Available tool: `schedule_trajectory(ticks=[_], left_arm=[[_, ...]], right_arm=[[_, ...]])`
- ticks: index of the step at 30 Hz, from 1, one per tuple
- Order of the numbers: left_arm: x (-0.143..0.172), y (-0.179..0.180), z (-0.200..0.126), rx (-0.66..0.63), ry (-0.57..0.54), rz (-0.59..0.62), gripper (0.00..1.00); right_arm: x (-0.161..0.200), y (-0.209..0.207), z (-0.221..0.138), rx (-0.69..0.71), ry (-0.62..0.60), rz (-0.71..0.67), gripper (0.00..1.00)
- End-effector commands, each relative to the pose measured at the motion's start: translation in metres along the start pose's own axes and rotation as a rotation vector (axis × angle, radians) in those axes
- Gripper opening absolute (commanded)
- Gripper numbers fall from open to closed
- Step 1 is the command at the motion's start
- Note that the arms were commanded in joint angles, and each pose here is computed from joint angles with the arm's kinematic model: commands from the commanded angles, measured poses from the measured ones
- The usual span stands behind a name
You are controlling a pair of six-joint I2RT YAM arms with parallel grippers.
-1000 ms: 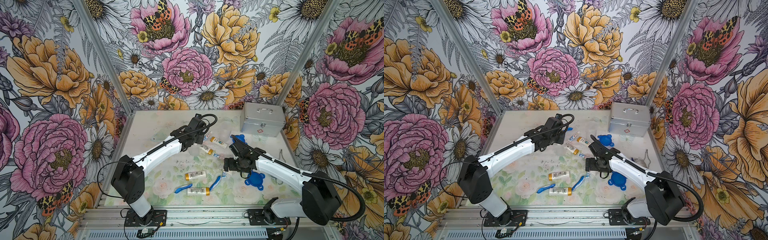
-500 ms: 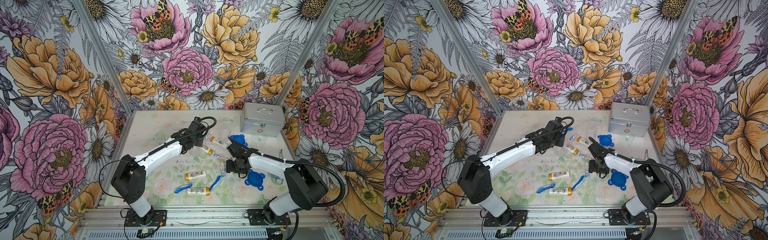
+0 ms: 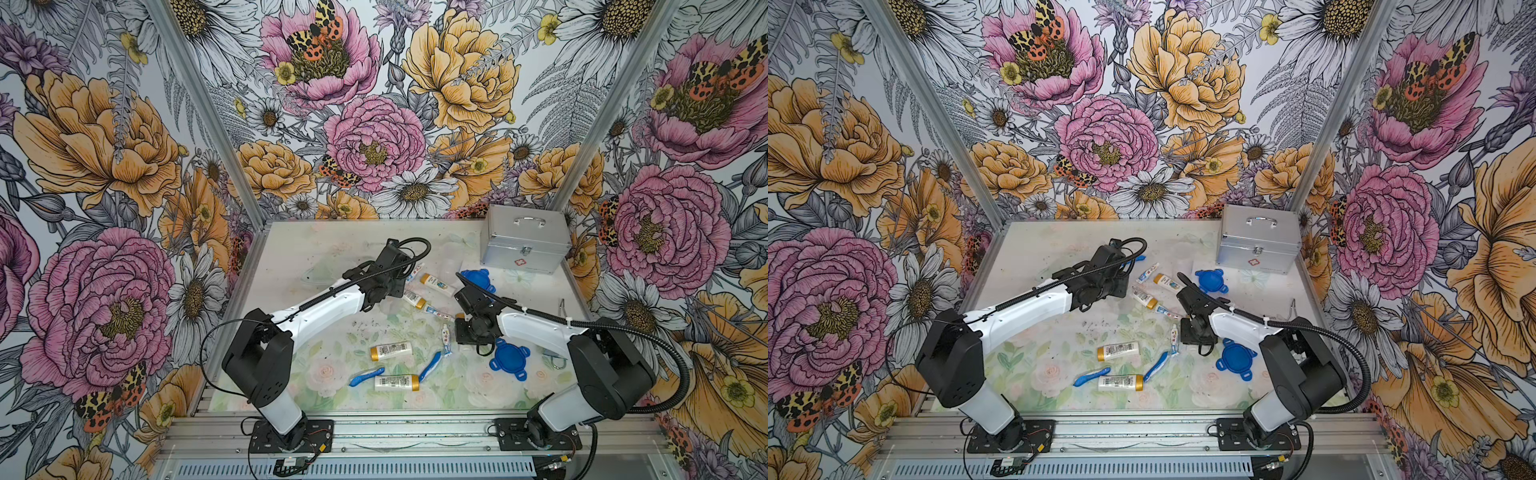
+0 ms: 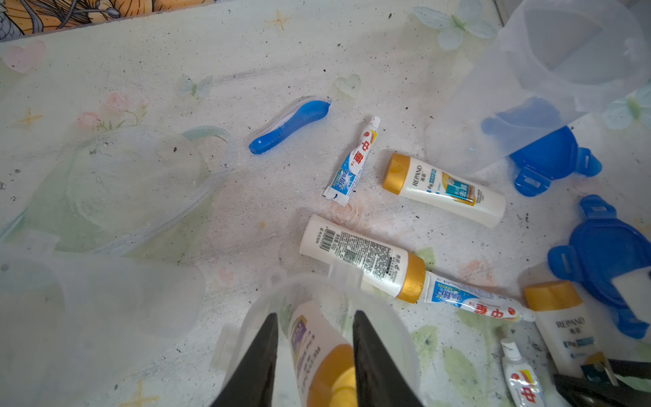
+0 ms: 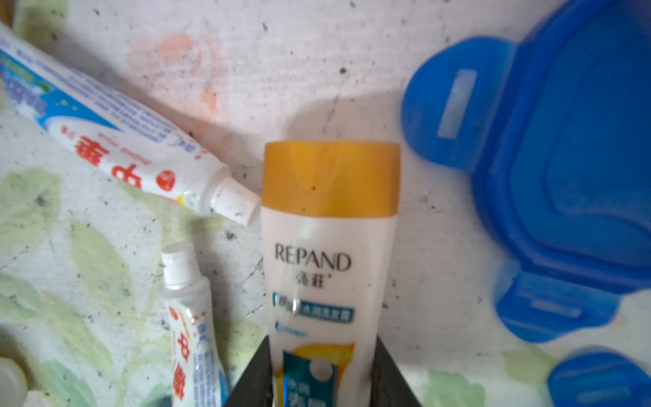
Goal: Pack away toiletry kits
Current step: Pick up the toiletry item from the center of the board.
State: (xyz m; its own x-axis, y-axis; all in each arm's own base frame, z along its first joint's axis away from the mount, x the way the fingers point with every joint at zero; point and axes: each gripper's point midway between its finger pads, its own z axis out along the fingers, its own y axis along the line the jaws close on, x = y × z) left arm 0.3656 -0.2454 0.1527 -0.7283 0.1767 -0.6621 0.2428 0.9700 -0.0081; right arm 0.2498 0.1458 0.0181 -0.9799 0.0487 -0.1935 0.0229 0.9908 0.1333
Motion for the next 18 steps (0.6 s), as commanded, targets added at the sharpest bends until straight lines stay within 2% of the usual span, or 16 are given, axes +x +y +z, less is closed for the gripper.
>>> schedule_trajectory(ticks=[1, 9, 18], left_arm=[[-0.008, 0.003, -0.005, 0.021, -0.028, -0.052, 0.36], [-0.018, 0.006, -0.019, 0.084, -0.043, -0.121, 0.39], [-0.026, -0.012, -0.055, 0.318, 0.044, -0.262, 0.70]], right_arm=[[0.007, -0.009, 0.007, 0.028, 0.022, -0.004, 0.32], [0.001, -0.005, -0.006, 0.000, -0.026, -0.034, 0.19], [-0.005, 0.007, -0.038, -0.069, -0.158, -0.111, 0.10]])
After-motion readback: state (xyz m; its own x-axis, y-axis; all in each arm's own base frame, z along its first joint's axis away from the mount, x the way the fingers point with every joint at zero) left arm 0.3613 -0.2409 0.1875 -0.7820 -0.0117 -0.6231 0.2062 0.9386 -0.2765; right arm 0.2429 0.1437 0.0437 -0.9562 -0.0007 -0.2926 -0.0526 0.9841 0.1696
